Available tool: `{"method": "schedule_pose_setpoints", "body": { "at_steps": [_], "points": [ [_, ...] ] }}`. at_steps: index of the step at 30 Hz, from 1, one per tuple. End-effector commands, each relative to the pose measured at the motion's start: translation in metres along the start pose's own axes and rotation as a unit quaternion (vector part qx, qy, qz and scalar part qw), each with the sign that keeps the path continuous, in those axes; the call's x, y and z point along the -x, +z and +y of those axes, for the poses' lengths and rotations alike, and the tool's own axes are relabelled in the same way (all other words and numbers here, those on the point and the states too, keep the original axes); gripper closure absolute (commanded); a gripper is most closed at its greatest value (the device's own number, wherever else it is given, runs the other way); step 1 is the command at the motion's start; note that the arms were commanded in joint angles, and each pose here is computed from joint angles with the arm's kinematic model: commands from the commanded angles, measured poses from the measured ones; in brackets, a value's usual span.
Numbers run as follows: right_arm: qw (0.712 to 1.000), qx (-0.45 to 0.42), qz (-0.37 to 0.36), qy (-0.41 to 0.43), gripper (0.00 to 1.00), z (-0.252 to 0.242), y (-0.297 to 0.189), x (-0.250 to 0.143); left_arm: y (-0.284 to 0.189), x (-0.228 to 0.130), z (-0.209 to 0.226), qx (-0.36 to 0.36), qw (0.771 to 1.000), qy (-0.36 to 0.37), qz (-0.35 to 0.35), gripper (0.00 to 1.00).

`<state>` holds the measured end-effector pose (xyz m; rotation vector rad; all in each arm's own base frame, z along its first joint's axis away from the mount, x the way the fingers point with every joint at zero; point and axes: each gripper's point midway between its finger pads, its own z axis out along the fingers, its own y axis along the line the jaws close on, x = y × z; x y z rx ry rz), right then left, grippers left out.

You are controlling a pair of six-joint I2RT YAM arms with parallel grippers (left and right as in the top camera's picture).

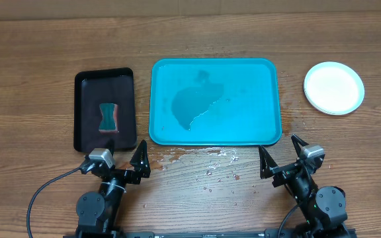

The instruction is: Clean dirty plates on tray and stack at the side

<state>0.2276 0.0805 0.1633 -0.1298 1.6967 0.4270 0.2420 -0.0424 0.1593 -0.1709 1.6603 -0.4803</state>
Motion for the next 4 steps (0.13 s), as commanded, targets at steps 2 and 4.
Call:
{"method": "schedule_pose_setpoints", "body": {
  "at_steps": [2,4],
  "points": [
    [1.0,0.0,-0.007,-0.003,0.0,0.0003,-0.0004,0.0018,-0.0001,0.0009,0.0041,0.008,1.0,0.016,-0.007,0.0],
    [1.0,0.0,-0.007,-0.003,0.0,0.0003,-0.0004,0.0018,-0.0001,0.0009,0.0041,0.008,1.0,0.016,-0.007,0.0]
  ]
}}
